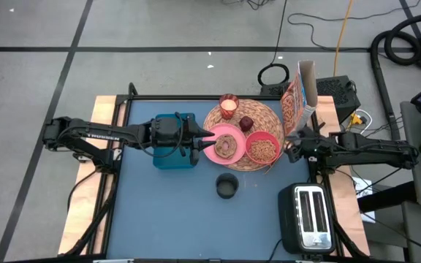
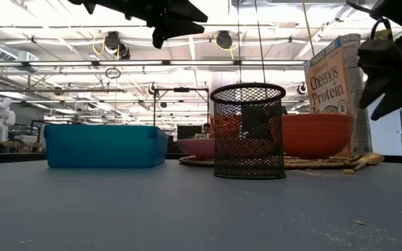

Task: Arrange a breakfast setting
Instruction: Put the gold spoon to the right side of the pink bowl on the brown placemat

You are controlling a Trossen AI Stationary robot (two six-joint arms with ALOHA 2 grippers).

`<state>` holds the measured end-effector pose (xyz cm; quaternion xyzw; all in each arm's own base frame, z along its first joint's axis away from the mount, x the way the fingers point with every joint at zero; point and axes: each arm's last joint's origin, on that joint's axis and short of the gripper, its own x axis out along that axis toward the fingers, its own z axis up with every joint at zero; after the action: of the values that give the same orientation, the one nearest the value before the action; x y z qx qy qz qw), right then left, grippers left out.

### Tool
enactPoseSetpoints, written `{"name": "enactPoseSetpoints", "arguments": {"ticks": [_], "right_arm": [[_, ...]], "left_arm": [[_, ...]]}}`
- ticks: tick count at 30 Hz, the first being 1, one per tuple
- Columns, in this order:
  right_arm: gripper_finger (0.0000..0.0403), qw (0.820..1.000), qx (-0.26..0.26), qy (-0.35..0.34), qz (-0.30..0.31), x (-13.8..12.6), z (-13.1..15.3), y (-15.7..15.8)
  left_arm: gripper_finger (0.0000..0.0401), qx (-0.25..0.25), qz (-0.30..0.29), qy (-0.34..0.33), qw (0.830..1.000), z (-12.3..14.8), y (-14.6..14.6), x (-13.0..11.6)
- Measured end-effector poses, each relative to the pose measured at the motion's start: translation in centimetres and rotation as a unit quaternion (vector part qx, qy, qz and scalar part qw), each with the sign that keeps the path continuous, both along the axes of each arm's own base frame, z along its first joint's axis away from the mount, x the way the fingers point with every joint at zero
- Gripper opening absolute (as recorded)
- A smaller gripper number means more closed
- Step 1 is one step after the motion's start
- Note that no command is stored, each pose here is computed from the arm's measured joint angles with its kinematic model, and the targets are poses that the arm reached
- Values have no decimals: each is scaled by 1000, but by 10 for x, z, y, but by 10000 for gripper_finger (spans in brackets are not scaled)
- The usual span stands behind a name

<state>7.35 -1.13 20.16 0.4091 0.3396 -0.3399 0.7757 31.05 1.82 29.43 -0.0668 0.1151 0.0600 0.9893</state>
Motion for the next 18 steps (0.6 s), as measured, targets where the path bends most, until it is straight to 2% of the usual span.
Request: {"name": "enactPoseSetpoints", "arguments": {"ticks": [4, 9, 18], "right_arm": [[201, 999, -8, -3, -39, 2, 0, -2], [201, 997, -14, 31, -67, 10, -5, -3], [201, 992, -13, 106, -73, 23, -16, -5]], "left_arm": [[150, 0, 0, 0, 1000, 0, 0, 0], [150, -2, 1, 0, 1000, 0, 0, 0], [150, -3, 1, 0, 1000, 0, 0, 0]]}}
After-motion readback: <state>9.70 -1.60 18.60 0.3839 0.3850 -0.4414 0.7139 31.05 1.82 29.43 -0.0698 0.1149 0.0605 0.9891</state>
